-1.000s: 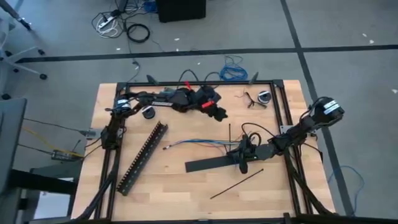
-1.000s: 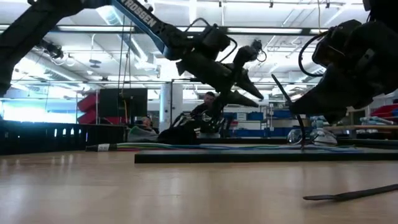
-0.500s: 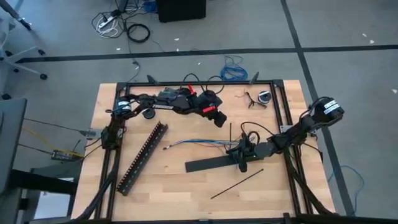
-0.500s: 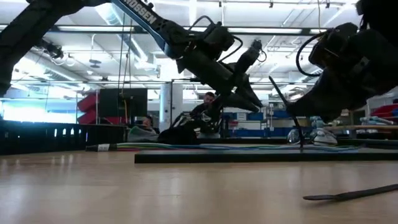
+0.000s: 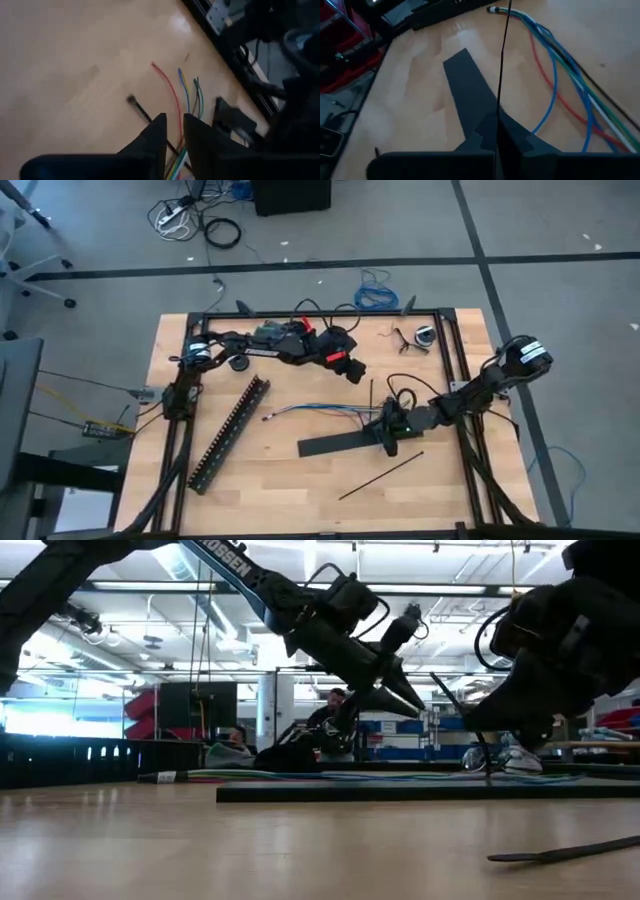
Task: Ziptie cables
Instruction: Wrap the black zip tie on the cable wires
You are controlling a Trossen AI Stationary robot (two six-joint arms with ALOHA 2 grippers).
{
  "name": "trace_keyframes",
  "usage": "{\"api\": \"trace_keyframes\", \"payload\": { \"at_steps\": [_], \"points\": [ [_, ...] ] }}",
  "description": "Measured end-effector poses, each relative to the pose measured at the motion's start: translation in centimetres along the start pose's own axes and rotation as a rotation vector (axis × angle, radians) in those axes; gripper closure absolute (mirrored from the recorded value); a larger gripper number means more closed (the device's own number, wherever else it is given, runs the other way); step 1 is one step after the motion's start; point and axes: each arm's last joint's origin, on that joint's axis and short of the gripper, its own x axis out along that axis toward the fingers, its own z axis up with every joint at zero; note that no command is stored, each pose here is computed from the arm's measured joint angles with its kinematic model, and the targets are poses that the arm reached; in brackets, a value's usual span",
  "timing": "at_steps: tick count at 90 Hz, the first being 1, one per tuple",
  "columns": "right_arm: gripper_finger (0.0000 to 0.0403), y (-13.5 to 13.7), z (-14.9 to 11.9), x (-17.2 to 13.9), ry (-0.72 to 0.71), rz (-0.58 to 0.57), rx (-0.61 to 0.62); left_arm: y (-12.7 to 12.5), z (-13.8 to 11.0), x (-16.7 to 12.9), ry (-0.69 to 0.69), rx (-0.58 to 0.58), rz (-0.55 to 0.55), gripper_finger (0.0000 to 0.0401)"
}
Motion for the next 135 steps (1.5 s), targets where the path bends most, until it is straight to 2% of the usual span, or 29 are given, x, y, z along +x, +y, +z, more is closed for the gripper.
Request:
{"api": "trace_keyframes", "payload": {
  "at_steps": [9, 22, 29, 55, 76, 91, 106, 111, 125, 135],
  "points": [
    [0.0403, -0.2, 0.1, 0.1, 0.020, 0.022, 0.022, 0.1, -0.2, 0.1, 0.004, -0.076, 0.019, 0.0343],
    [0.0403, -0.4, 0.5, 0.2, 0.015, 0.037, -0.022, 0.2, -1.1, 0.9, 0.108, -0.177, -0.058, 0.0329],
    [0.0403, -0.5, 0.6, 0.3, 0.016, 0.045, -0.029, 0.1, -1.7, 1.2, 0.146, -0.197, -0.058, 0.0323],
    [0.0403, -0.4, 0.8, 0.3, -0.004, 0.055, -0.024, -1.4, -2.9, 1.5, 0.130, -0.100, -0.058, 0.0318],
    [0.0403, -0.3, 1.0, 0.3, -0.018, 0.065, -0.016, -1.8, -3.0, 1.4, 0.200, -0.003, -0.178, 0.0318],
    [0.0403, -0.1, 1.1, 0.3, -0.037, 0.079, -0.004, -2.2, -2.7, 1.4, 0.184, 0.090, -0.243, 0.0318],
    [0.0403, -0.1, 1.2, 0.3, -0.038, 0.080, 0.006, -0.9, -3.2, 3.1, 0.179, 0.110, -0.268, 0.0318],
    [0.0403, -0.1, 1.2, 0.3, -0.040, 0.082, 0.022, -0.5, -3.5, 3.5, 0.181, 0.166, -0.266, 0.0318],
    [0.0403, -0.1, 1.2, 0.3, -0.041, 0.088, 0.034, -0.4, -3.5, 3.6, 0.133, 0.507, -0.312, 0.0318],
    [0.0403, 0.0, 1.2, 0.3, -0.039, 0.095, 0.035, -0.5, -3.5, 3.6, 0.104, 0.663, -0.328, 0.0318]
  ]
}}
